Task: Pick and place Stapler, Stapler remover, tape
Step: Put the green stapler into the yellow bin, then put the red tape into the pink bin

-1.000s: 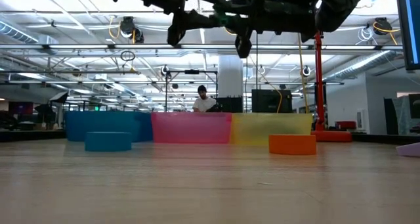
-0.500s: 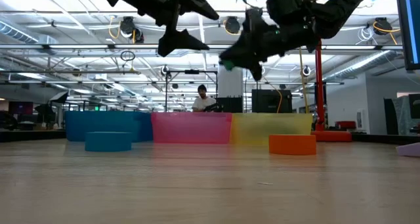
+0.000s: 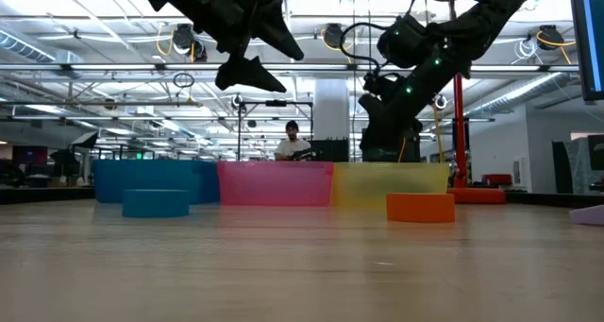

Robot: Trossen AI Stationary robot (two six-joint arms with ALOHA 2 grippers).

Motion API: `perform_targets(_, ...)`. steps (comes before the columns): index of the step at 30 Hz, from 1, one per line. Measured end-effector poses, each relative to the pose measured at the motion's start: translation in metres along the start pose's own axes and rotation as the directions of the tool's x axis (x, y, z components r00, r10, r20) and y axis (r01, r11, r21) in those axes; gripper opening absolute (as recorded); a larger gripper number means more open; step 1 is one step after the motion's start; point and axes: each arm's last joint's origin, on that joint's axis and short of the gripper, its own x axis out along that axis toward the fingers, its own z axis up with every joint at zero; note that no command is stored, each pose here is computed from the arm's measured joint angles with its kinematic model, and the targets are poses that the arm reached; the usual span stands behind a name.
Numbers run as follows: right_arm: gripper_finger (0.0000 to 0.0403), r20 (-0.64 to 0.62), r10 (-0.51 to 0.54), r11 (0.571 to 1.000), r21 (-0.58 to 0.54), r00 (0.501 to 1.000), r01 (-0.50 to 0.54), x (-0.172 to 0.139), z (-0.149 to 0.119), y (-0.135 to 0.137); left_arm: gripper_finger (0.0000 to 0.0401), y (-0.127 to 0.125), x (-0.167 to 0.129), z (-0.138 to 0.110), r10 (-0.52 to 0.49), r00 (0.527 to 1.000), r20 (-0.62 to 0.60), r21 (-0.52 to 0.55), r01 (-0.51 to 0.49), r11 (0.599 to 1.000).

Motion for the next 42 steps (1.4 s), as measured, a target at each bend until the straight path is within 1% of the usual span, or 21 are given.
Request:
perform_targets(3,0.0059,-0.019,-0.034,0.999,-0.005,0.999,0.034,0.0,-0.002,-0.002,0.0316,0.003,0.0,0.001,0.01,1.0,0.005,0.0,-0.01,1.0)
perform_targets(7,0.0063,-0.043,-0.04,0.999,-0.007,0.998,0.04,0.0,-0.004,-0.003,0.0316,0.006,0.0,0.003,0.017,1.0,0.009,-0.005,-0.017,1.0)
perform_targets(11,0.0067,-0.092,-0.047,0.999,-0.012,0.995,0.046,0.006,-0.012,-0.003,0.0313,0.007,0.0,0.004,0.021,1.0,0.011,-0.008,-0.021,1.0)
perform_targets(17,0.0067,-0.121,-0.055,0.998,-0.016,0.991,0.053,0.01,-0.022,-0.004,0.0319,0.007,0.0,0.004,0.021,1.0,0.009,-0.01,-0.021,1.0)
perform_targets(33,0.0137,-0.123,-0.078,0.997,-0.024,0.989,0.076,0.01,-0.023,-0.005,0.0318,0.007,0.0,0.003,0.014,1.0,-0.001,-0.01,-0.014,1.0)
perform_targets(37,0.015,-0.122,-0.078,0.997,-0.024,0.989,0.076,0.01,-0.023,-0.005,0.0321,0.006,0.0,0.003,0.012,1.0,-0.002,-0.01,-0.012,1.0)
perform_targets(42,0.0161,-0.111,-0.071,0.997,-0.022,0.991,0.069,0.006,-0.02,-0.004,0.0315,0.005,0.0,0.002,0.008,1.0,-0.004,-0.007,-0.008,1.0)
